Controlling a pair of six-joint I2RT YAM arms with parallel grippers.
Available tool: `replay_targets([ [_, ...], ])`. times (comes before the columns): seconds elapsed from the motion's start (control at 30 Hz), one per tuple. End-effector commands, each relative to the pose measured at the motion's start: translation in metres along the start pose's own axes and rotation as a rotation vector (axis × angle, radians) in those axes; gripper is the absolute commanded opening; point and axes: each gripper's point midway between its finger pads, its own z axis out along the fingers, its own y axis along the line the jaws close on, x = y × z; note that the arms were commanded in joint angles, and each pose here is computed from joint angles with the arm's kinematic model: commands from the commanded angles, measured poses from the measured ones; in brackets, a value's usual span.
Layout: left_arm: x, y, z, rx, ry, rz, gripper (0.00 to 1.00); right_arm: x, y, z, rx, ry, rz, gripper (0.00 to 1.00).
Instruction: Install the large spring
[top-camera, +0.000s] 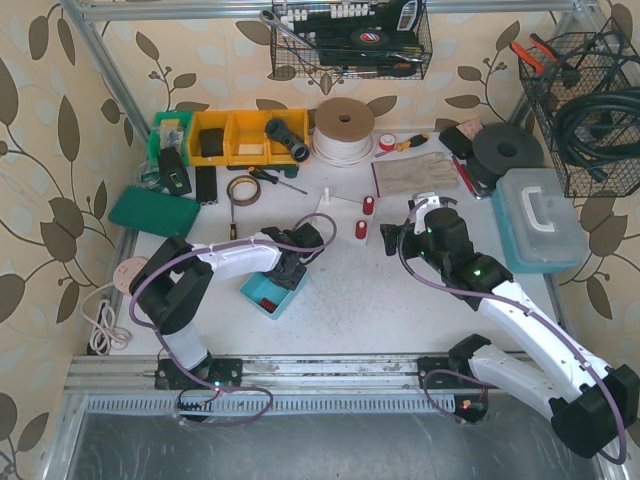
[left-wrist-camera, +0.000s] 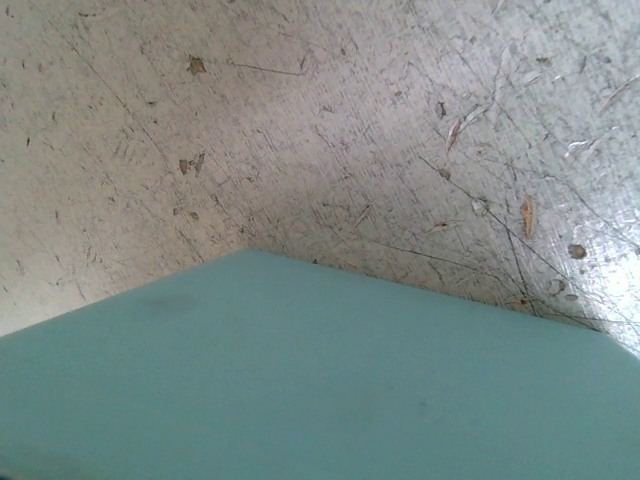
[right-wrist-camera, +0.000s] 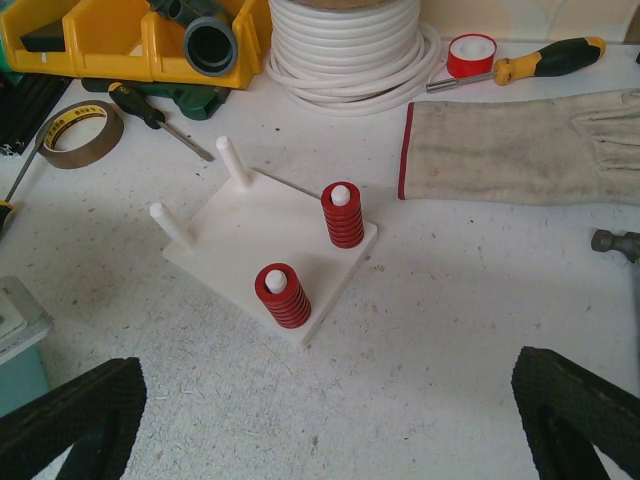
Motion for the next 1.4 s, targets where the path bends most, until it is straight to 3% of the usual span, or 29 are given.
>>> replay_targets([
  [0.0, 0.016, 0.001, 0.01, 0.009, 0.069, 0.0, 0.31, 0.003, -0.001, 0.0, -0.003, -0.003, -0.004, 0.98],
  [0.2, 0.003, 0.006, -0.008, 0.001, 0.014, -0.018, 0.22, 0.003, 0.0, 0.0, -0.007, 0.0, -0.008, 0.98],
  [0.53, -0.027, 0.019, -0.065, 0.047, -0.204, -0.122, 0.1, 0.001, 0.026, -0.004, -0.162, -0.032, -0.022, 0.99],
  [0.73, -0.04, 0.026, -0.107, 0.129, -0.374, -0.227, 0.09, -0.003, 0.041, -0.008, -0.251, -0.057, -0.016, 0.99],
  [0.9, -0.055, 0.022, -0.148, 0.29, -0.563, -0.338, 0.06, -0.004, 0.069, -0.012, -0.384, -0.078, -0.042, 0.98],
  [1.1, -0.076, 0.001, -0.207, 0.661, -0.853, -0.473, 0.04, 0.004, 0.109, -0.018, -0.511, -0.112, -0.098, 0.92],
  [1.23, -0.085, -0.01, -0.24, 0.874, -1.027, -0.502, 0.04, 0.005, 0.129, -0.025, -0.602, -0.158, -0.111, 0.85],
  [1.37, -0.09, -0.026, -0.259, 0.966, -1.092, -0.446, 0.04, 0.01, 0.147, -0.031, -0.675, -0.184, -0.126, 0.71],
])
